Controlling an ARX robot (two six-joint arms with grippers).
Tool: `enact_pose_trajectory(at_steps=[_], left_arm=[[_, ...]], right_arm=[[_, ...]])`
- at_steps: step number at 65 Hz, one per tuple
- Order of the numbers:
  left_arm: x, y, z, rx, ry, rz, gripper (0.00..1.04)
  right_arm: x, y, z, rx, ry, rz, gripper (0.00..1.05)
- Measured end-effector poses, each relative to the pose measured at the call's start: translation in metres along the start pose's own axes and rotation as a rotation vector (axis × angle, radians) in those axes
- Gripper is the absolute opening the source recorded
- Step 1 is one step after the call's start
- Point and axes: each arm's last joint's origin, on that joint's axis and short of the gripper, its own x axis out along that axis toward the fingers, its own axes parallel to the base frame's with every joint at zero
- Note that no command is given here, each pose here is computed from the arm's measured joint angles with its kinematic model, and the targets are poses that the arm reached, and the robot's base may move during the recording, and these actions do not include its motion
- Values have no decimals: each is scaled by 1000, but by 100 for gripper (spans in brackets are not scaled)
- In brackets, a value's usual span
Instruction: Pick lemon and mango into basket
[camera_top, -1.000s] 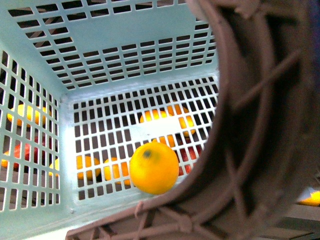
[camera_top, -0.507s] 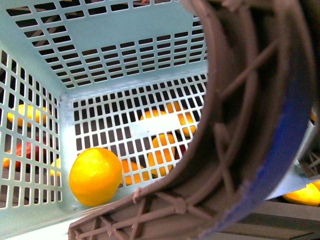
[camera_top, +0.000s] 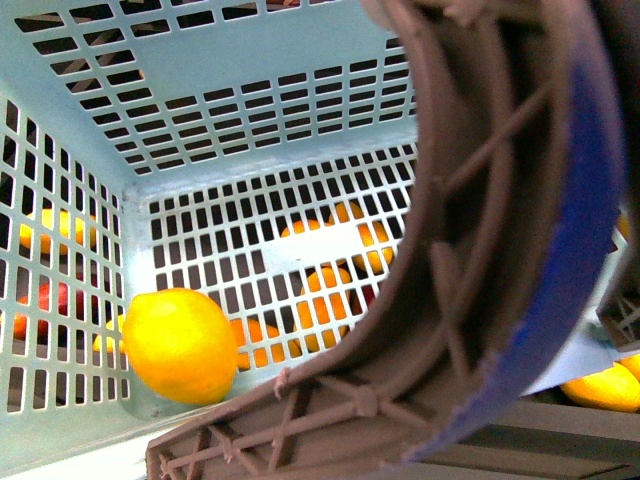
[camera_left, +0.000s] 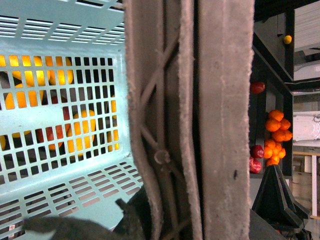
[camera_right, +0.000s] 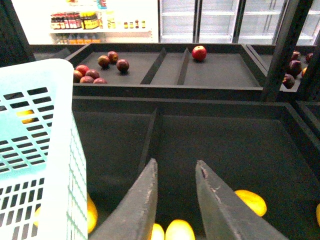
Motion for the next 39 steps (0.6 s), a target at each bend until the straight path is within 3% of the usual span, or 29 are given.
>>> enact_pose_trajectory(at_steps=[28,39], left_arm=[[0,-2,-2,5,13,-10,15],[0,-3,-3,-5,26,-20,15]], right_arm=[[0,-1,0,1,-1,-8,97],[0,-1,1,0,-5,-8,96]])
